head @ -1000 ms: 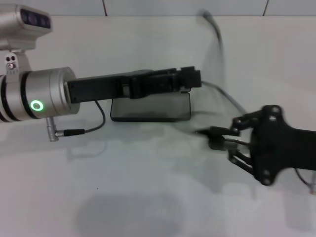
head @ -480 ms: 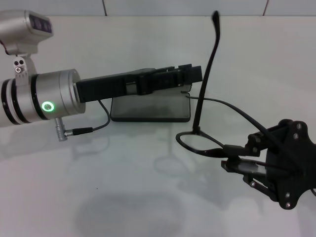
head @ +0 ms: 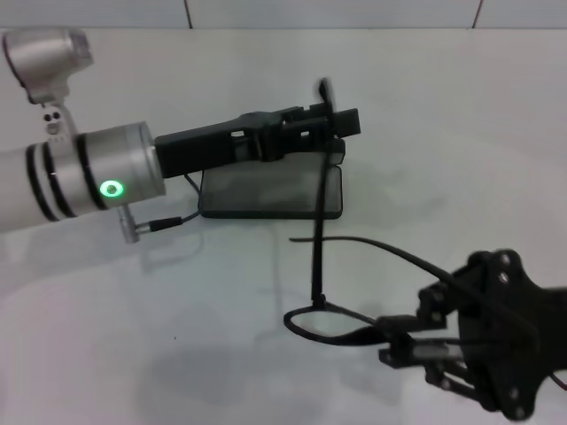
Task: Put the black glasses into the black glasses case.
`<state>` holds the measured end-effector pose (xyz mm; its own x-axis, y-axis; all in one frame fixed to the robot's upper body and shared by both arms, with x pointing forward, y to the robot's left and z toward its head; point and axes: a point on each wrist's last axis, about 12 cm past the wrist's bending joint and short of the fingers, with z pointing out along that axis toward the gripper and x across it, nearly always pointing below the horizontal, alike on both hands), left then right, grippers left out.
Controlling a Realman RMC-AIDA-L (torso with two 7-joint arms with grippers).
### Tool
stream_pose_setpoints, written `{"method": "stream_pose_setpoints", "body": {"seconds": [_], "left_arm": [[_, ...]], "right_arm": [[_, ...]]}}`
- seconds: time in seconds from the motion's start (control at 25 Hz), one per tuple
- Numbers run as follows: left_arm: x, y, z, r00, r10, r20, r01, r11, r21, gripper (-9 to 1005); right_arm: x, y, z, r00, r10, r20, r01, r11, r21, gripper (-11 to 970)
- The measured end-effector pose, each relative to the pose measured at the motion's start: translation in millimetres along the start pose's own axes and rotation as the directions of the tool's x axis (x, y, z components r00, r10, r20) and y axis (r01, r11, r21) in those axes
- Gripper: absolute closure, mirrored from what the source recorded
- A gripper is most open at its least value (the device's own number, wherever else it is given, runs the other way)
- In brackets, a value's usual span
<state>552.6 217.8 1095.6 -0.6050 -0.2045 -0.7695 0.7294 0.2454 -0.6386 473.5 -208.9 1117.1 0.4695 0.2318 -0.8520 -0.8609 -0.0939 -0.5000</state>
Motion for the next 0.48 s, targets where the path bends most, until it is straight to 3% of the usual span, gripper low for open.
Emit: {"method": "stream_pose_setpoints", "body": {"seconds": [0.24, 0.48], "left_arm": [[4, 3.9, 9, 0.992, 0.129, 0.004, -0.129, 0.991, -0.043, 157], [5, -0.4, 12, 0.985, 0.174, 0.015, -0.174, 0.985, -0.010, 157]], "right_arm": [[16, -22.1, 10, 0.974, 0.211, -0.077, -0.208, 0.977, 0.043, 845], [31, -38.9, 16, 0.932, 0.327, -0.154, -0.311, 0.943, 0.119, 845]]}}
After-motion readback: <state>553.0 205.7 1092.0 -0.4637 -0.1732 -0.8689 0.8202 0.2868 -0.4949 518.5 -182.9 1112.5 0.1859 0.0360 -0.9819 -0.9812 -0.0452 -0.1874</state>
